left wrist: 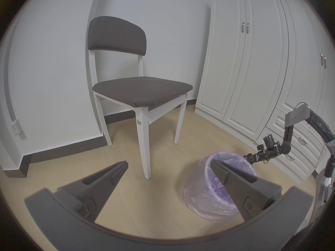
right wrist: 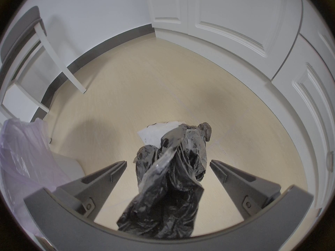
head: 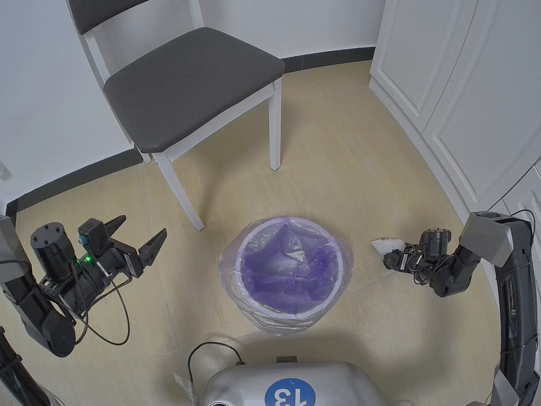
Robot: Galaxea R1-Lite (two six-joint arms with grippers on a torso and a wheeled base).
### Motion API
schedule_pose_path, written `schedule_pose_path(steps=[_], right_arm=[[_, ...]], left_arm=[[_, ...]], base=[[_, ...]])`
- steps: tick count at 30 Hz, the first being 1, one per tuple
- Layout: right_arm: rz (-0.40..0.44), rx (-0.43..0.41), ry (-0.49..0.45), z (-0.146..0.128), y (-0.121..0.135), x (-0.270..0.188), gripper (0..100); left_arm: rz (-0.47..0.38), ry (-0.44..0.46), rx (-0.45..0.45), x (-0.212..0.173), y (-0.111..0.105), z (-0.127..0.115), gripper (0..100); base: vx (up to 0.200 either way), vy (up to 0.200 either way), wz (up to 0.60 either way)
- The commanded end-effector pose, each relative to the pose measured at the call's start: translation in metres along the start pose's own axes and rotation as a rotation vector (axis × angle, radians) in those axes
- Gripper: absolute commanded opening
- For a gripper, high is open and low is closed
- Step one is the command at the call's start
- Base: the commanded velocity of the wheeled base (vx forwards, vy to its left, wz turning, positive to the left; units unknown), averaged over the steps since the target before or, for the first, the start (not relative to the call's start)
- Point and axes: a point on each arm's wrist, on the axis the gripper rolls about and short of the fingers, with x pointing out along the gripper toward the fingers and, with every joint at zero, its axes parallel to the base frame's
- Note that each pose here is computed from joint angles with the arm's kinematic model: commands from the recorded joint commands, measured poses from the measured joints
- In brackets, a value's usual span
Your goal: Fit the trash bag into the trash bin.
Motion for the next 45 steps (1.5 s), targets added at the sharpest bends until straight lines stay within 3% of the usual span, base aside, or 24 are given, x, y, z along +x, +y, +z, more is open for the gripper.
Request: schedule_pose_path(steps=[1, 18, 19, 36, 45], right_arm=[[0.005, 0.012, -0.016, 0.0044, 0.0012, 0.0022, 100], [0.001, 0.014, -0.002, 0.0045, 0.0019, 0.0016, 100], [0.001, 0.014, -0.002, 0.0045, 0.0019, 0.0016, 0], [0.009, 0.015, -0.019, 0.0032, 0.0015, 0.0007, 0], [0.056, 0.003, 0.004, 0.0024, 0.0032, 0.0, 0]], left_arm=[[0.001, -0.018, 0.006, 0.0001, 0.0002, 0.002, 100], [-0.002, -0.014, 0.005, -0.0018, -0.0011, 0.0015, 100], [-0.004, -0.014, 0.005, -0.0017, -0.0014, 0.0015, 100], [-0.013, 0.002, 0.015, -0.0043, -0.0038, -0.0013, 100], [-0.024, -0.012, 0.017, -0.0071, -0.0073, 0.0026, 100]], base=[[0.0, 0.0, 0.0], [0.0, 0.0, 0.0], [0.0, 0.0, 0.0], [0.0, 0.0, 0.0], [0.0, 0.0, 0.0]])
